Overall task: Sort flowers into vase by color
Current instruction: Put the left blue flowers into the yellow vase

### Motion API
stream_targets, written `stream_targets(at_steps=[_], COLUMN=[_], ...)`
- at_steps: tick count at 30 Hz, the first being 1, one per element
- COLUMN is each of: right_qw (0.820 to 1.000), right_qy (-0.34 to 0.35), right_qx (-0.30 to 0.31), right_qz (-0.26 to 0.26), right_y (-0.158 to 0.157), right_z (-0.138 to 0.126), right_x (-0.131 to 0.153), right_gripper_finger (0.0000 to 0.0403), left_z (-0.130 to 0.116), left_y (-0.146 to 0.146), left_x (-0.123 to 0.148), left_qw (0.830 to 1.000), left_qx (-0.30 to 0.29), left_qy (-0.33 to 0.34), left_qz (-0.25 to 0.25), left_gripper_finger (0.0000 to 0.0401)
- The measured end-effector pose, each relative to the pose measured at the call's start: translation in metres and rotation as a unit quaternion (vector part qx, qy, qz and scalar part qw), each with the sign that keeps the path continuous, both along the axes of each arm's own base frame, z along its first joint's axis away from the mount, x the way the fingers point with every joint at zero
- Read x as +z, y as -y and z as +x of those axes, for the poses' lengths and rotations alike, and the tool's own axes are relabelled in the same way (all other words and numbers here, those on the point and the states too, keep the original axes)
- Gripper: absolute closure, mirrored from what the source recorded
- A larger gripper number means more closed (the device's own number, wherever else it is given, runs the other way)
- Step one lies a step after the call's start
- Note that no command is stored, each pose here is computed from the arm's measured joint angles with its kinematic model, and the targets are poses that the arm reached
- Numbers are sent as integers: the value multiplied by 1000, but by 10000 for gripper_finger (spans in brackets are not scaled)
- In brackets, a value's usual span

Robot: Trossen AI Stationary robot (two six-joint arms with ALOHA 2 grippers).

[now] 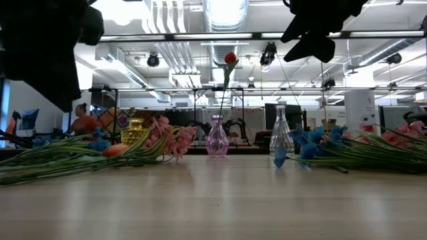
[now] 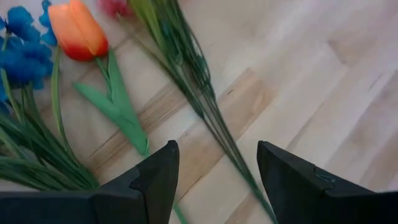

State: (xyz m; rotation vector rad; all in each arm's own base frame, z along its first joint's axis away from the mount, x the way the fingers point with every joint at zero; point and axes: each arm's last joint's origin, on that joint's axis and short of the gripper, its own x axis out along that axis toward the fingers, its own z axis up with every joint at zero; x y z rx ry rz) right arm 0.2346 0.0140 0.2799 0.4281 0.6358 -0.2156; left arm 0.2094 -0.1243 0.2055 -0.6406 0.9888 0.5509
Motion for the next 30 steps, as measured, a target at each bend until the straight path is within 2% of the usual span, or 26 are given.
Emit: stream_targets(at_steps=[15, 23, 30], right_qw=[1000, 1000, 1000], right_qy=[-3, -3, -3], right_qx=[12, 13, 14], right_qz=[-16, -18, -19], right_y=[0, 0, 0], right_z=[0, 0, 0], right_x=[0, 0, 0], right_gripper_finger=[170, 170, 170], left_z=[7, -3, -12], left_y=[4, 1, -4], left_x=[-26, -28, -29], left_qw=[998, 990, 981], left_qx=[37, 76, 104], left_qy=[-54, -115, -162], left_qz=[11, -14, -2], left_gripper_finger=[202, 202, 202])
